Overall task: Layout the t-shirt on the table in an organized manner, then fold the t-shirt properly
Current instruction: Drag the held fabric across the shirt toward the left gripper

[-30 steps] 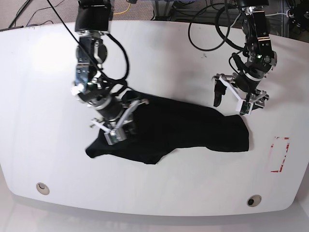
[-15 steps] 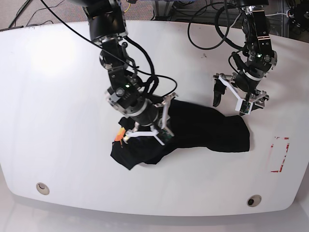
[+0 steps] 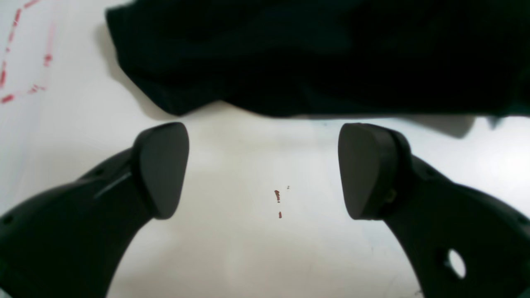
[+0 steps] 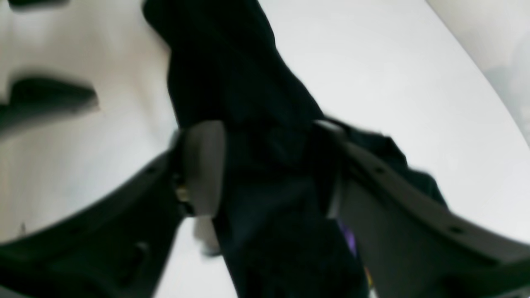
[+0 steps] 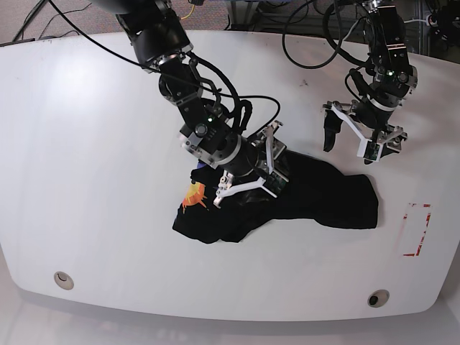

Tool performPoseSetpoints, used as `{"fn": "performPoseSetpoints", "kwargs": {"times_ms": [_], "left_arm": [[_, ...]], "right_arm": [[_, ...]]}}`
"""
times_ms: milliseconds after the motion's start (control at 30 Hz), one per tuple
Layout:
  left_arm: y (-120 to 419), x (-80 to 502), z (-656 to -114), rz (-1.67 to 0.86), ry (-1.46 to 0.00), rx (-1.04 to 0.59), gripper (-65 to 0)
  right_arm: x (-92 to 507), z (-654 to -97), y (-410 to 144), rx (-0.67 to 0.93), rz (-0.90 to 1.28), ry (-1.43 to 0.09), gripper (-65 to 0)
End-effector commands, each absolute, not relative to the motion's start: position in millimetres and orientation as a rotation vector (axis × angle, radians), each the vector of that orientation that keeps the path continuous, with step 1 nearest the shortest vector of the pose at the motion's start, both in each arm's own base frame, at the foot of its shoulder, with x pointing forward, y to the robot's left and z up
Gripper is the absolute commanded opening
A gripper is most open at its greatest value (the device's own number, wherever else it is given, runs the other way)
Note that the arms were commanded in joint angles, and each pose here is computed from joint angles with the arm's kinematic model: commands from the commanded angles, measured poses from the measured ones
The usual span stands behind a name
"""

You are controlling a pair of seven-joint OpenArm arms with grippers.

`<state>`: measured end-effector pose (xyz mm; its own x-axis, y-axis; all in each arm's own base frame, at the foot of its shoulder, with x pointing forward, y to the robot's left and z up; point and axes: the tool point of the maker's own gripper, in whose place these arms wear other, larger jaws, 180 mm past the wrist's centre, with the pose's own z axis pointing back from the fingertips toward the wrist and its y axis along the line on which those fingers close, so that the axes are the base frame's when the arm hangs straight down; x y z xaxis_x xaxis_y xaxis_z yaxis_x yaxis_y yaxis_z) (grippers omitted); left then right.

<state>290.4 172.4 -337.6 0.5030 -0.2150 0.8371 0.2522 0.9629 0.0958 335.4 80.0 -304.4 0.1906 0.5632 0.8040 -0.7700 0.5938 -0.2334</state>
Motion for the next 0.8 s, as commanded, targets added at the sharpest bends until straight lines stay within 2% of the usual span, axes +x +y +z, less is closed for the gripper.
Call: {"fn": "performPoseSetpoints", "kwargs": {"times_ms": [0,467,667,767], "left_arm": [[173,293,-329,-0.279,-1.042,-0.043,-10.7],[168,294,-332,-0.278,-1.032,-0.054,-10.6],[166,294,-334,-0.278,-1.028,-0.061,-10.4],[171,295,-331,-0.267,-1.038,-0.052,-10.3]], "right_arm": [[325,-289,88,0.266,0.981,-1.068,-25.8],[284,-329,52,0.187,1.094,-0.987,-24.7],[296,-335,24,0.128,1.054,-0.968,-27.4],[311,-331,-6,0.075,0.984,-0.971,-26.2]]}}
